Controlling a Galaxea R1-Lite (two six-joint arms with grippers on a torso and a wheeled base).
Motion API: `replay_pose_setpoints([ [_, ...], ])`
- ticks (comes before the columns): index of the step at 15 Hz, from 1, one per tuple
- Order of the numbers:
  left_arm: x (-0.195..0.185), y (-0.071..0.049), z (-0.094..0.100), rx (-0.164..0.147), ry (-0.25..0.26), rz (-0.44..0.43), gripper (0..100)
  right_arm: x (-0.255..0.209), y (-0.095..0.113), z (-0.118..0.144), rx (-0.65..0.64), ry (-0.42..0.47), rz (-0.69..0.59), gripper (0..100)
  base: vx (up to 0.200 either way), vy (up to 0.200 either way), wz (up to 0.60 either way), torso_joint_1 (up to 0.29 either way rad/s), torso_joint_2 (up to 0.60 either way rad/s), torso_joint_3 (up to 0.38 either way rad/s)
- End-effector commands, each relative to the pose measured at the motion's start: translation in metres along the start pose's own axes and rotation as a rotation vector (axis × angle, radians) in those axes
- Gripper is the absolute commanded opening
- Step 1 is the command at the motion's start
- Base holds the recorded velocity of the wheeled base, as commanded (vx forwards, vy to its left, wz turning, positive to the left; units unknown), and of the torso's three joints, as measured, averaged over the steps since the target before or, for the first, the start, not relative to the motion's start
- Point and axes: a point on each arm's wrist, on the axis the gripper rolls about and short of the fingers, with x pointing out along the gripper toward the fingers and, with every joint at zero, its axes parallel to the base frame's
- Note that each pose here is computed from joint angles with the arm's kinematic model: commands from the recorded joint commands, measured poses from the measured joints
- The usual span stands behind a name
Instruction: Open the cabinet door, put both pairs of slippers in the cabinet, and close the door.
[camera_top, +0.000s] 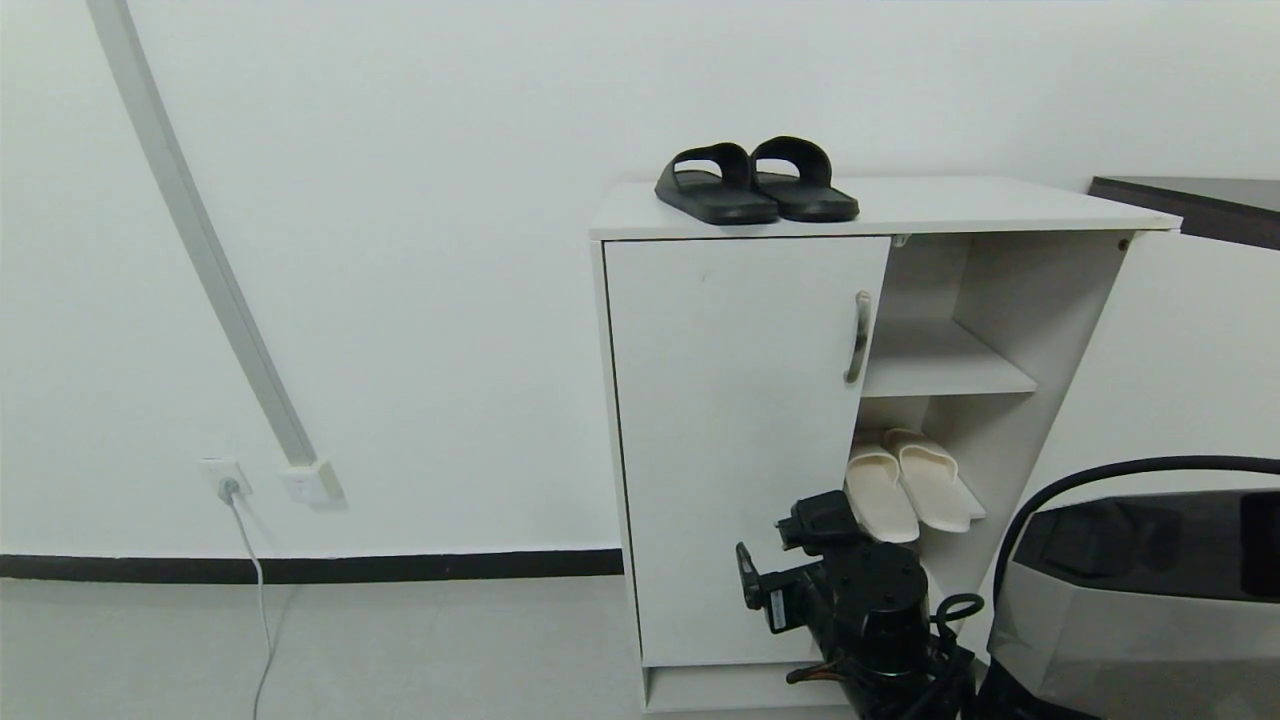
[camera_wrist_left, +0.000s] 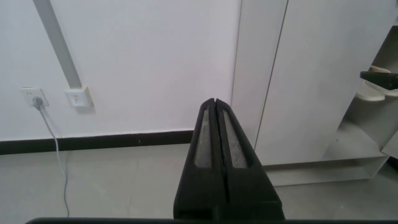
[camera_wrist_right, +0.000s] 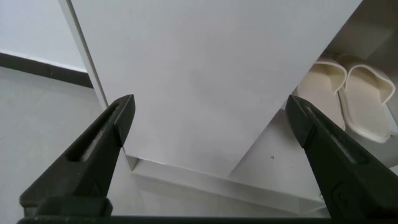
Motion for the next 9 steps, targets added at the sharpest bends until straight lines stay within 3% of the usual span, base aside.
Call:
replay_pose_setpoints([
  [1, 0.0001, 0.0, 0.0, 0.0, 0.001, 0.0, 0, 0.0003, 0.0002, -0.0006, 0.0, 0.001, 0.0, 100, 0.0, 0.0, 0.0, 0.032, -0.2, -0.173],
  [9, 0.0001, 0.0, 0.0, -0.002, 0.001, 0.0, 0, -0.0002, 0.0005, -0.0009, -0.001, 0.002, 0.002, 100, 0.0, 0.0, 0.0, 0.097, -0.41, -0.316],
])
